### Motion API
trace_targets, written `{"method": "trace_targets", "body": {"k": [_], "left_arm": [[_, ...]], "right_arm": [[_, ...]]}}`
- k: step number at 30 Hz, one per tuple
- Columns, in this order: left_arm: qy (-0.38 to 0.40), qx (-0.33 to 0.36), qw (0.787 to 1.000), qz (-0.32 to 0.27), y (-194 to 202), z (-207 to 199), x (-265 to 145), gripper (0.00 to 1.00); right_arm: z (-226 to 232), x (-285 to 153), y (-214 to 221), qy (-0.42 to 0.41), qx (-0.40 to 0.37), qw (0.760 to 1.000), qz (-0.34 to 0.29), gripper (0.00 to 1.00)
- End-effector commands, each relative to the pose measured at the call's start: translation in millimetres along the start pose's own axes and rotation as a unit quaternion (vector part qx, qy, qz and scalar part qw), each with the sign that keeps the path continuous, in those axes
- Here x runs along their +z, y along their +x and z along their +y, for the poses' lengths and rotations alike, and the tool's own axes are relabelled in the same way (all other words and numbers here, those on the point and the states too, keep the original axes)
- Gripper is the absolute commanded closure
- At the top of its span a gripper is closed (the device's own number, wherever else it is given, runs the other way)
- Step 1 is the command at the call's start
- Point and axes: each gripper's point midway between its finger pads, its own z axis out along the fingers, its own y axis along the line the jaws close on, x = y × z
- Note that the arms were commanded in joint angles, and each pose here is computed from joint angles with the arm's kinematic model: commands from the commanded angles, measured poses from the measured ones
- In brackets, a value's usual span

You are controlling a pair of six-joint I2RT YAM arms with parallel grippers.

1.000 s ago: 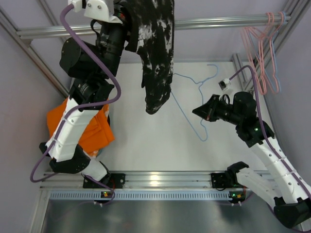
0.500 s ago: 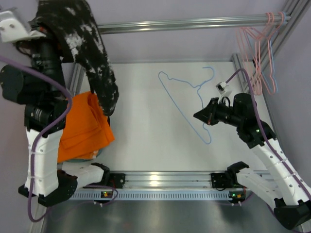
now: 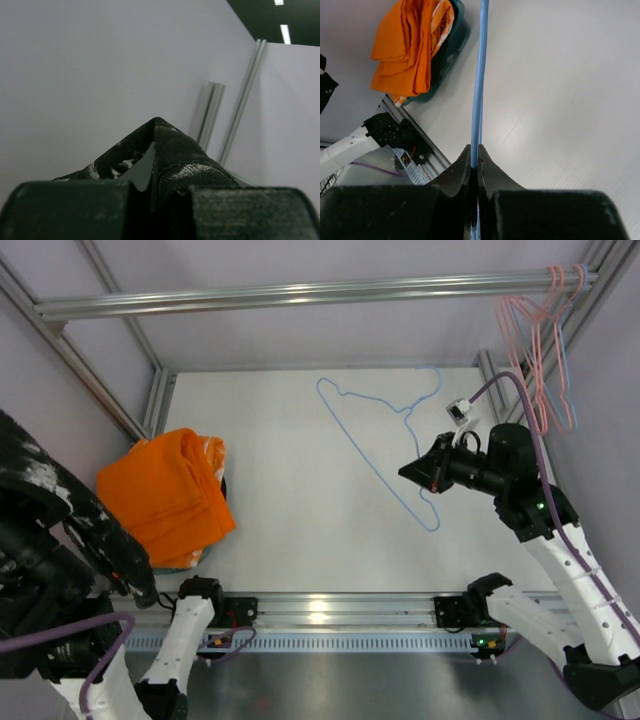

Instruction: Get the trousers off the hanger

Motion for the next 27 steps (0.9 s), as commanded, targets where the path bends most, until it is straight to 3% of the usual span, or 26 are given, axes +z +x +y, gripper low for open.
{"method": "trace_targets", "body": {"k": [1,7,13,20,27], "left_arm": [[-0.034,0.043,0.996,-0.066,-31,22,-12,1.0],[-0.086,0.134,0.985,-0.06,-25,61,-44,1.0],[-0.087,0.194,0.977,-0.024,16,62,-47,1.0],[-0.042,0.236,0.97,0.052,124,18,-12,1.0],[0.017,0.247,0.954,0.169,280,-33,9,1.0]], "right_arm": [[19,-8,-19,-0.031,-0.021,0.999,-0.013,1.0],[21,-7,-17,-0.035,-0.021,0.999,0.004,1.0],[22,-1,-11,-0.048,-0.012,0.998,0.024,1.0],[19,-4,-3,-0.044,-0.021,0.998,0.038,1.0],[26,-16,-2,-0.045,-0.036,0.997,0.049,1.0]]}}
